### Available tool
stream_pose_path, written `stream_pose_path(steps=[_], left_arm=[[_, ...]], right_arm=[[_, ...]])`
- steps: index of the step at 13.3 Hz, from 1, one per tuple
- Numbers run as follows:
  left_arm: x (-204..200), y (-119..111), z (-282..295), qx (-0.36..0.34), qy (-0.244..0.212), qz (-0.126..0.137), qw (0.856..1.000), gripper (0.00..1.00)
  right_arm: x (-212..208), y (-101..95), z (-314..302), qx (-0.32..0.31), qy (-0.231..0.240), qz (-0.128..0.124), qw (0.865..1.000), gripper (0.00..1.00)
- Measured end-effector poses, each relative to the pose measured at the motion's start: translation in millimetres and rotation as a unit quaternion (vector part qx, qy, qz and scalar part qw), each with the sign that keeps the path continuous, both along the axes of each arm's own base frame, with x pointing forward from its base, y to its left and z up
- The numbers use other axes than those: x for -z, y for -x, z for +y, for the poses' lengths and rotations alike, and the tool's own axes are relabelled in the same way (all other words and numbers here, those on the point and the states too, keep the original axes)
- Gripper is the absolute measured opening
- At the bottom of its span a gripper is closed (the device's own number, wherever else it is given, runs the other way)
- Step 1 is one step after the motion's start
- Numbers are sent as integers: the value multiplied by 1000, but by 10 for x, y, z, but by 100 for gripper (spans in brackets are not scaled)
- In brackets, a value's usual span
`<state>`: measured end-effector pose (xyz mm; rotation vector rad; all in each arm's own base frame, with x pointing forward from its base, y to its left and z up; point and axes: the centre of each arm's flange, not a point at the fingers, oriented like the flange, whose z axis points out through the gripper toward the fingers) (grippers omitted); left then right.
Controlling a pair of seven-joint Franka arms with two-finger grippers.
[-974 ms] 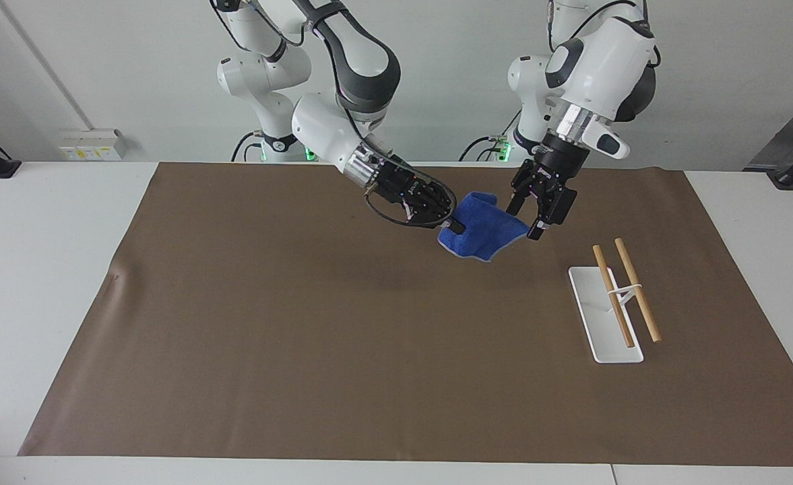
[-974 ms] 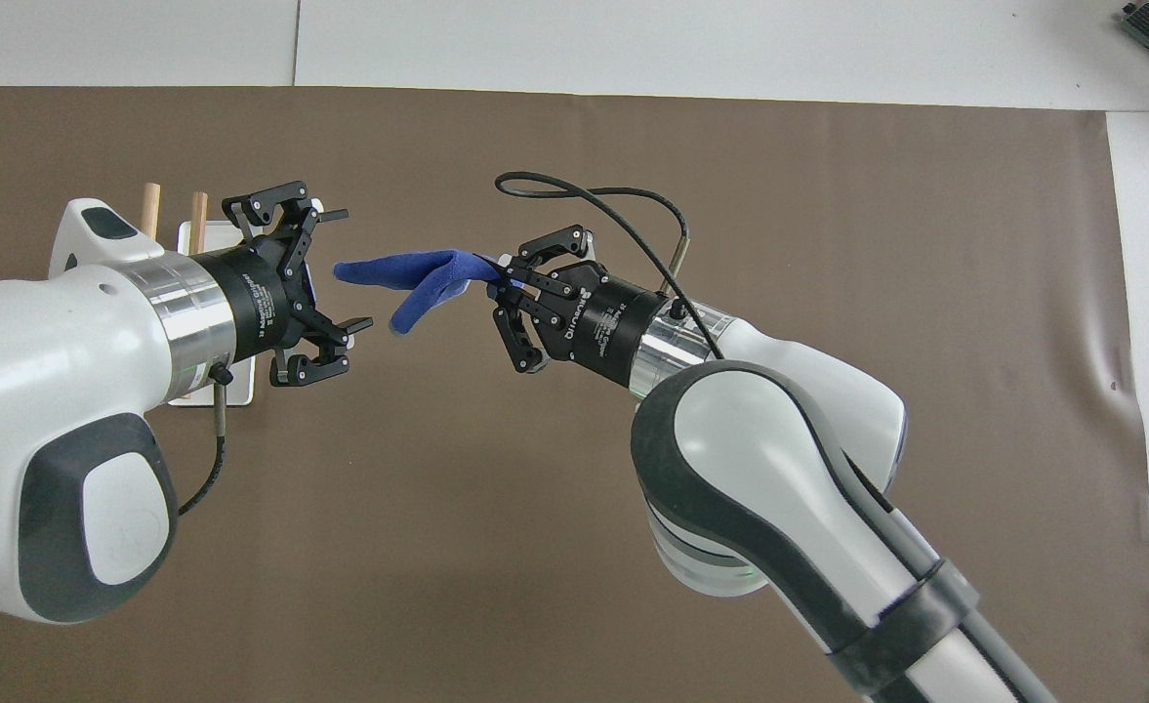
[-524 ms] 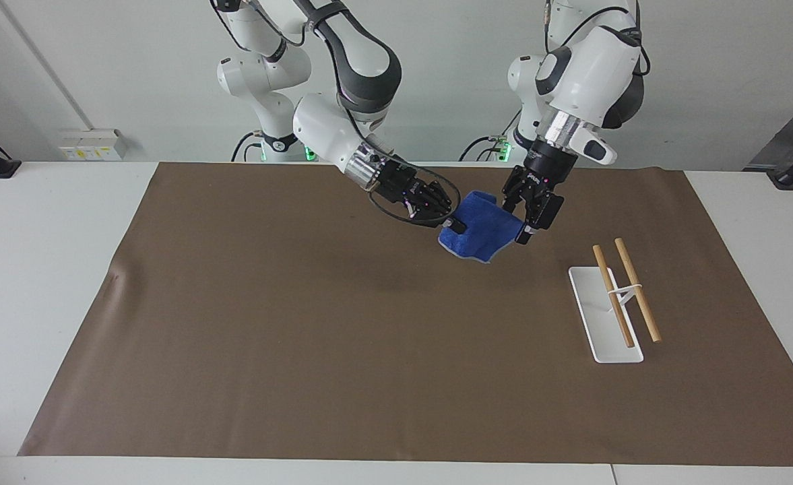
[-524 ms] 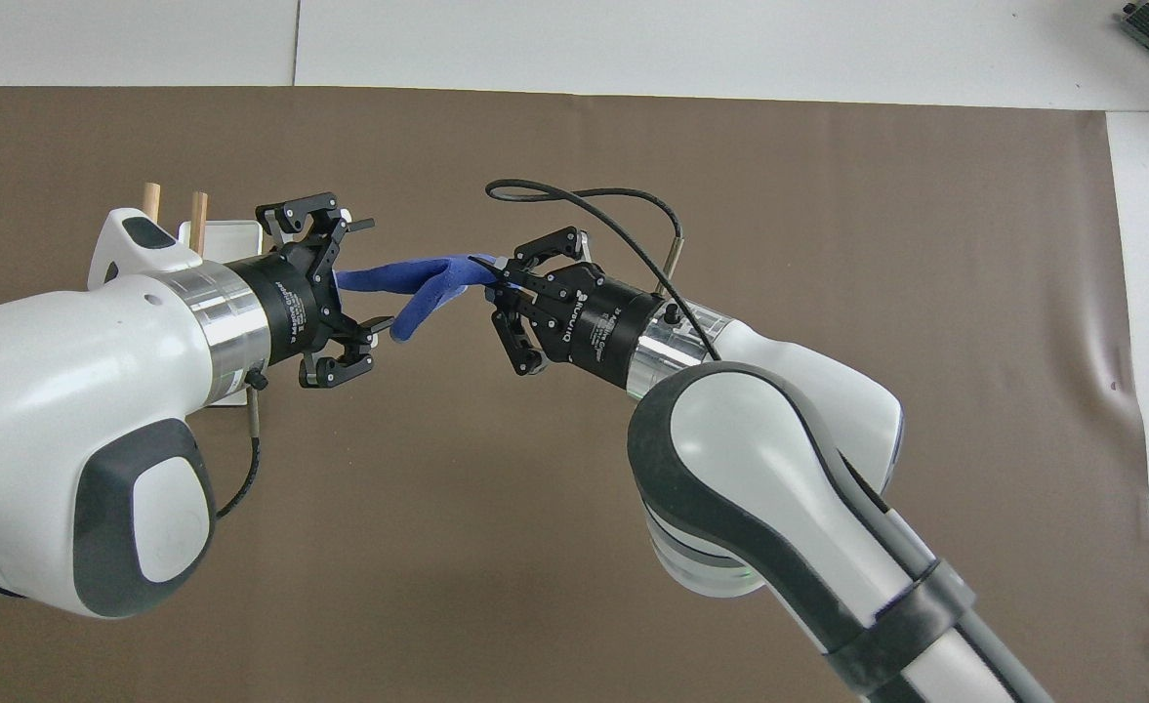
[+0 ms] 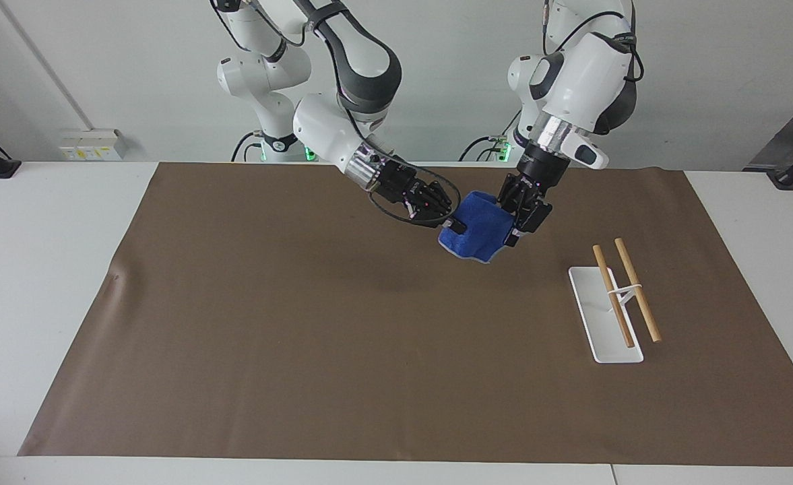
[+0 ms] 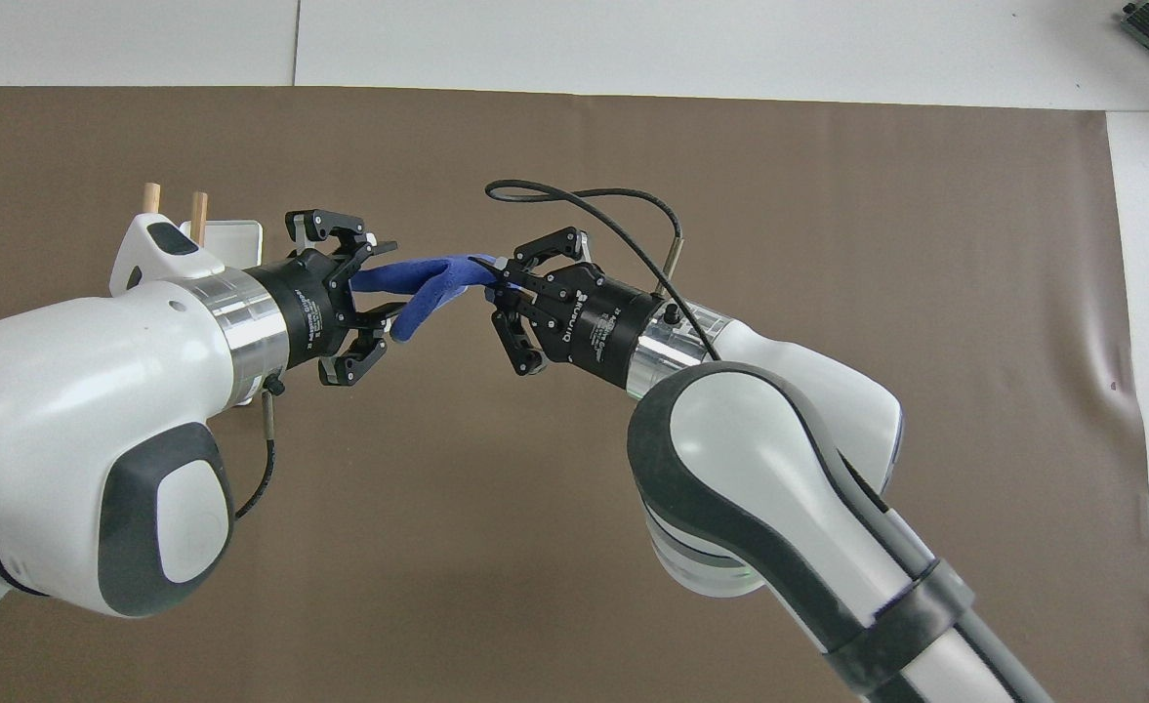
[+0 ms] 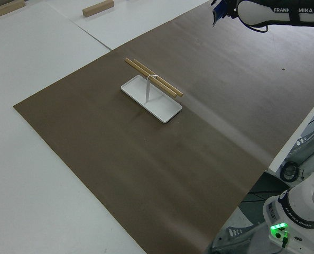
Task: Right arm passes towel to left arm to hang
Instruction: 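Grasp the towel end with the left gripper beside the right gripper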
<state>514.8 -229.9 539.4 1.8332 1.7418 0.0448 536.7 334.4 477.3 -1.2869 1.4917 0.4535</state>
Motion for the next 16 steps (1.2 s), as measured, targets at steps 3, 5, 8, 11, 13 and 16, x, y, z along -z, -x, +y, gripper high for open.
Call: stream_pose_path(steps=[3,5,8,11,13,16], left_arm=[[2,-2,6,3,-2,-1,1000,12],[2,-6,14,7,-4,-4,1000,4],[31,2,17,44,-24,-14,999,2],[51,10,18,67,-36,-16,997,2],[63,12,22,77,-41,-16,996,2],[67,3,48,94,-51,-23,994,2]], right_arm=[[1,0,0,0,0,0,1000,4],[3,0,1,0,0,0,1000,4],[7,-1,2,0,0,1,1000,4],[5,-9,-25,3,12,-14,1000,23],[1,-27,-91,10,44,-52,998,46],[36,-35,-200,2,123,-139,983,81]])
